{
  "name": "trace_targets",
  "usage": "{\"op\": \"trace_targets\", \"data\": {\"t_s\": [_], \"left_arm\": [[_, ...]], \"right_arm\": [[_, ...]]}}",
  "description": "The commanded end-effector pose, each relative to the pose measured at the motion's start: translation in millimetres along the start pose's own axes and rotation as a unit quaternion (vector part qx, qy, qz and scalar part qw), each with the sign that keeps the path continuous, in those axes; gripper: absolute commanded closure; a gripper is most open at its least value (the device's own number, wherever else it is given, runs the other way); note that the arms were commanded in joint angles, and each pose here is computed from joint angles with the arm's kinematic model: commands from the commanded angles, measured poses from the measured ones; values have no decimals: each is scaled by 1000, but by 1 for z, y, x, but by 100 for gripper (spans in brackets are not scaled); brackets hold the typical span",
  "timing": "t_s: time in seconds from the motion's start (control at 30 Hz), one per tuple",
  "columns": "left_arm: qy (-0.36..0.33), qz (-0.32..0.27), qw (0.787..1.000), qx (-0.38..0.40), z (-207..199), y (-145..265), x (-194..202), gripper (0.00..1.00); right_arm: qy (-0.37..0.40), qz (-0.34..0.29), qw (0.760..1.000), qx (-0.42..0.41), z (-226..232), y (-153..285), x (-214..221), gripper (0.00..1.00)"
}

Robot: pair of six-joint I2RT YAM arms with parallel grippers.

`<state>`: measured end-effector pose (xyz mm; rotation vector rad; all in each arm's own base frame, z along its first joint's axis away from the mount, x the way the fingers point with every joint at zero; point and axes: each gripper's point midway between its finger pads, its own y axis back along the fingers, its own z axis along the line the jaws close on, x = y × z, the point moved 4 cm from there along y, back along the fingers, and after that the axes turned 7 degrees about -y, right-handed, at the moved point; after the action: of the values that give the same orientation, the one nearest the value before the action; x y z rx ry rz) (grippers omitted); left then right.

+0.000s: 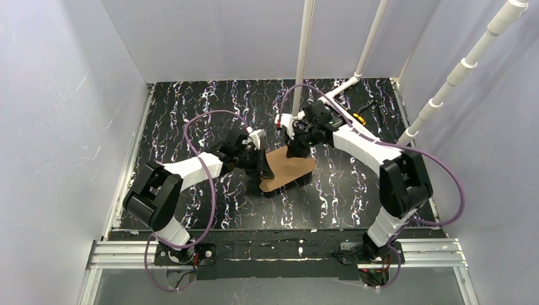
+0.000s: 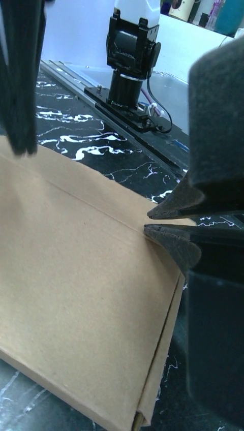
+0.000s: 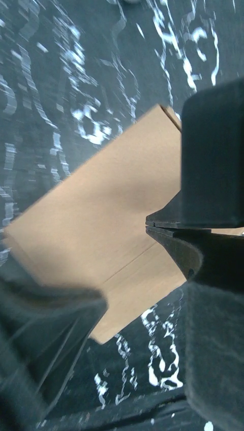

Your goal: Fold the paper box

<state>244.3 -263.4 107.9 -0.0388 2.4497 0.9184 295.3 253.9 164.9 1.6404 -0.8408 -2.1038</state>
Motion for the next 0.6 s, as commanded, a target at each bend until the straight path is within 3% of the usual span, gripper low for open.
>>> {"op": "trace_targets", "data": {"t_s": [0.0, 0.23, 0.57], "left_arm": [[18, 12, 999, -28, 14, -6, 14, 93], [34, 17, 998, -44, 21, -11, 17, 92], [22, -51, 998, -32, -8, 19, -13, 82]], "right_arm": [[-52, 59, 996, 35, -15, -20, 49, 92], [-74, 99, 992, 29, -13, -35, 85, 92], [-49, 10, 998, -29, 1, 15, 26, 80]]}}
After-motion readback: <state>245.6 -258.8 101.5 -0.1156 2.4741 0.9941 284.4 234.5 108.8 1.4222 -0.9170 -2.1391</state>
